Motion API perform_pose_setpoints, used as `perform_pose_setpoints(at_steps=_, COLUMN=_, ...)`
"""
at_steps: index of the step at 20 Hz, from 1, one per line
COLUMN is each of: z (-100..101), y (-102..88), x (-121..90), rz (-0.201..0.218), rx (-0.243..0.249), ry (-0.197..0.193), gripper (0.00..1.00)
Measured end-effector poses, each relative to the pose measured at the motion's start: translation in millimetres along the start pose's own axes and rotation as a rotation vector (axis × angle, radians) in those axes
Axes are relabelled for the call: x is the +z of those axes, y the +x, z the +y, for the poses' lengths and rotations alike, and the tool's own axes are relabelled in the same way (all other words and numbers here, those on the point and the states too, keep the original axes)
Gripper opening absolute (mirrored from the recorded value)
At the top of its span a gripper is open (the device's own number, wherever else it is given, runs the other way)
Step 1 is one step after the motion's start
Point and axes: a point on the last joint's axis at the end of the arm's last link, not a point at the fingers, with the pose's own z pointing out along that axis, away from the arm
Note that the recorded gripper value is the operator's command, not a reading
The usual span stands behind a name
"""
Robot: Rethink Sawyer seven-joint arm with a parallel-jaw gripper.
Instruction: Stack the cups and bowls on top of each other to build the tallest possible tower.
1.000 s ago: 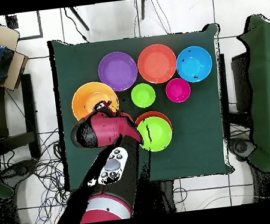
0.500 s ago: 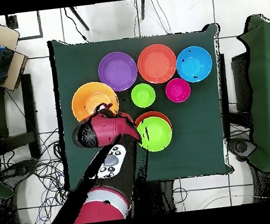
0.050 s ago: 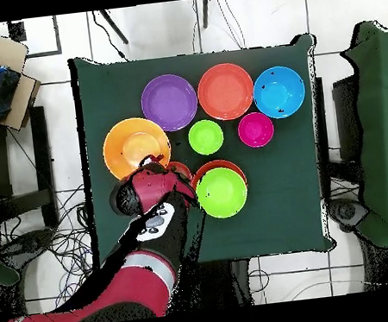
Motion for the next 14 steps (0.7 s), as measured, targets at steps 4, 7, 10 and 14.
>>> perform_pose_setpoints(at_steps=4, z=-0.3, y=0.9, x=1.7, rz=-0.003, rx=-0.004, ry=0.0, gripper=1.0)
perform_pose_setpoints(at_steps=7, z=1.1, y=-0.3, x=0.9, rz=-0.009, rx=-0.006, ry=-0.002, gripper=1.0)
perform_pose_setpoints(at_steps=10, z=1.4, y=-1.2, x=0.4, rz=-0.014, rx=-0.009, ry=-0.002, gripper=1.0)
perform_pose_setpoints(at_steps=14, z=1.4, y=-0.9, x=-0.1, rz=-0.015, rx=-0.011, ry=-0.002, gripper=1.0)
